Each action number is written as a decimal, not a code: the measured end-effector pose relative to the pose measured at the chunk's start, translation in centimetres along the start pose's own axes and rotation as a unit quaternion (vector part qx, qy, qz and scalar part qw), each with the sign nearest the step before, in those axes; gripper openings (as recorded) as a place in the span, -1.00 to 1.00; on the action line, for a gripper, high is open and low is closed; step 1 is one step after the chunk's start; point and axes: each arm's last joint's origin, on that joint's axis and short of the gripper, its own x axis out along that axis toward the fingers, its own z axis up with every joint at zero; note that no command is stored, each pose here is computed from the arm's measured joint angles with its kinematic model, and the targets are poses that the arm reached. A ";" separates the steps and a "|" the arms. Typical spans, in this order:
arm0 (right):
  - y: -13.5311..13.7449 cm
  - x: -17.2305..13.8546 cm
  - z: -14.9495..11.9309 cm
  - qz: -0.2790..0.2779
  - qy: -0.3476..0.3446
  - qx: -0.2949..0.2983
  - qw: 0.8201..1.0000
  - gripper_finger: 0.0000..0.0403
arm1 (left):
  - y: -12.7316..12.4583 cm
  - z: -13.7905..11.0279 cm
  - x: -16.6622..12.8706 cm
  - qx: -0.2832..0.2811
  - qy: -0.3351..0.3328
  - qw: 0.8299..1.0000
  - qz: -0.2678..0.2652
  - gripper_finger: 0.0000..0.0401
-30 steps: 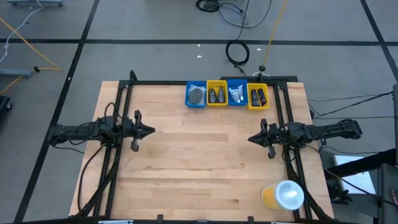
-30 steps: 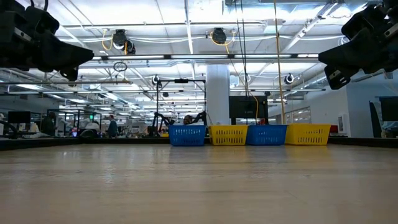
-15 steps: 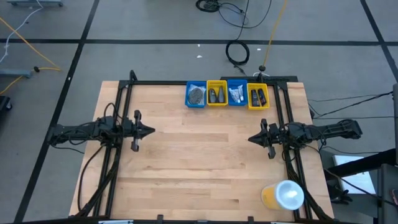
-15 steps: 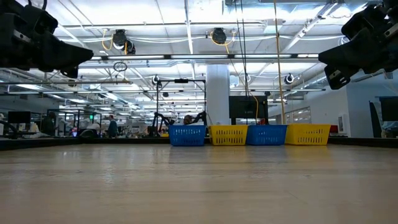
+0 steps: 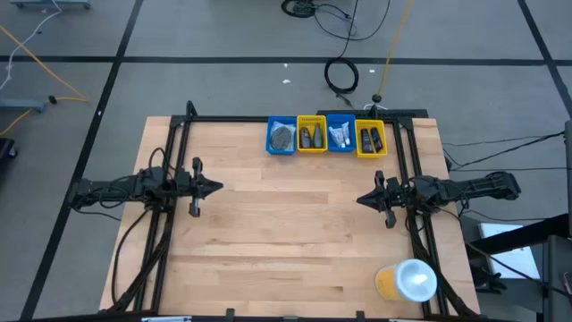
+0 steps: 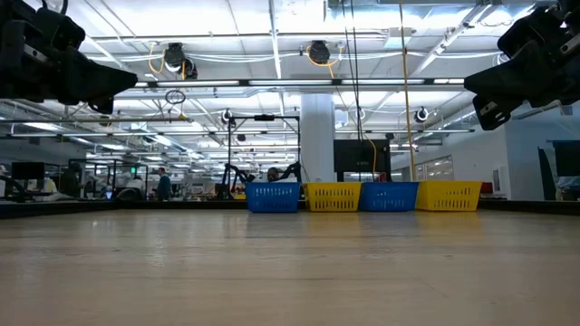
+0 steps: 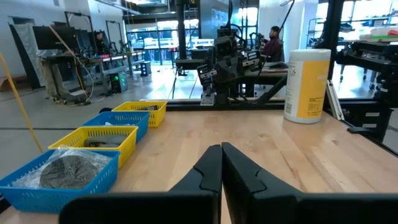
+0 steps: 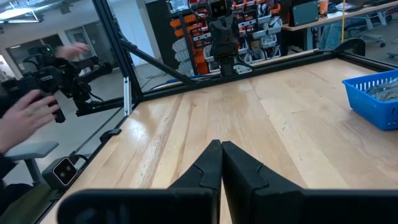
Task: Pick & Place Travel size toiletries
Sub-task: Return to Home Position
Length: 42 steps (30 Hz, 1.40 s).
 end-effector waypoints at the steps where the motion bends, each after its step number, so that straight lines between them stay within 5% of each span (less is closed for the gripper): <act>1: 0.0 0.0 0.0 0.000 0.000 0.000 1.000 -0.99 | 0.0 0.0 0.0 0.000 -0.002 1.000 0.001 -0.95; 27: 0.1 -0.1 0.1 0.011 -0.004 0.000 1.000 -0.98 | 0.0 0.1 0.0 0.000 -0.004 1.000 0.002 -0.99; 34: 0.3 -0.7 0.6 0.040 -0.038 -0.106 0.993 -0.98 | 0.0 0.1 0.1 0.000 -0.004 1.000 0.002 -0.91; 42: -0.3 -0.7 0.9 0.010 -0.052 -0.141 0.989 -0.96 | 0.0 0.1 0.1 0.000 -0.004 1.000 0.002 -0.87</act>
